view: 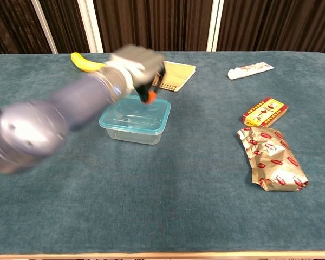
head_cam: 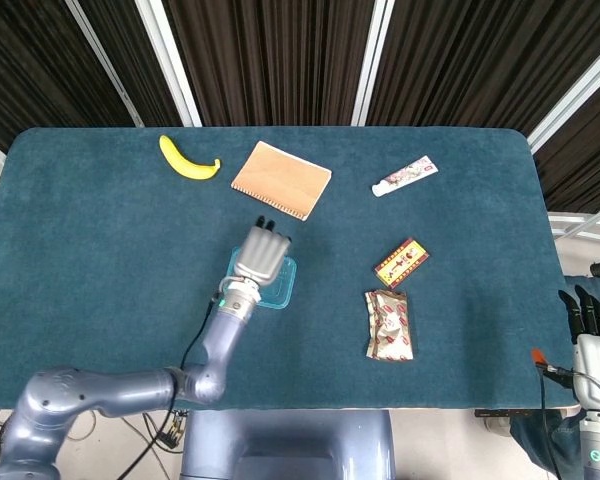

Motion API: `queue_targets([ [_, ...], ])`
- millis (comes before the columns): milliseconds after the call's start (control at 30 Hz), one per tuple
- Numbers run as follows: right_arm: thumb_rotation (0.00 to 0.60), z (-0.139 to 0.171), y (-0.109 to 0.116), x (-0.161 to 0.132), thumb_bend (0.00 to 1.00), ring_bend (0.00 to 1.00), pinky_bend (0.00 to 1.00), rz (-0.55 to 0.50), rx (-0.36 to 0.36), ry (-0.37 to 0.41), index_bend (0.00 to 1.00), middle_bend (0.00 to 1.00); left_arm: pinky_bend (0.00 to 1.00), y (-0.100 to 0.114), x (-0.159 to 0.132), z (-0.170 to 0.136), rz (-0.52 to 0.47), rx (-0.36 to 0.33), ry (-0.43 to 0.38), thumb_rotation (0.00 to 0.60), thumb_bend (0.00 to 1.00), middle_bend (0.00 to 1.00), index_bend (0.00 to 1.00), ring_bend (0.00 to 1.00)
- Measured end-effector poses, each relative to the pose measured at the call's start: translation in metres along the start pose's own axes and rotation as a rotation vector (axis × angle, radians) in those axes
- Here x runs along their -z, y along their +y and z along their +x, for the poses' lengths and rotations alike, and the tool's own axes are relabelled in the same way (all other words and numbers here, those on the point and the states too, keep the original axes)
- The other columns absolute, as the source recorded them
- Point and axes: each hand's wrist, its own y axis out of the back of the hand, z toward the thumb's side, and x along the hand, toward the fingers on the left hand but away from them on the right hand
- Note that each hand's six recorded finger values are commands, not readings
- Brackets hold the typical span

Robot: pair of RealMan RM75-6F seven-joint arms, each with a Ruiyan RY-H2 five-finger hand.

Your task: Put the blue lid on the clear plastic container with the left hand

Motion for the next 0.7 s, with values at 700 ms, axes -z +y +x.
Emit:
queue_targets([
  [700,0.600,0.000,-0.001,0.001,0.29,0.04,0.00,0.006,0.001,-0.007,0.10,0.03,0.18,-0.017,0.056,-0.019,0.019,0.039,0.002,0.600,0.49,0.56,0.67,0.25],
])
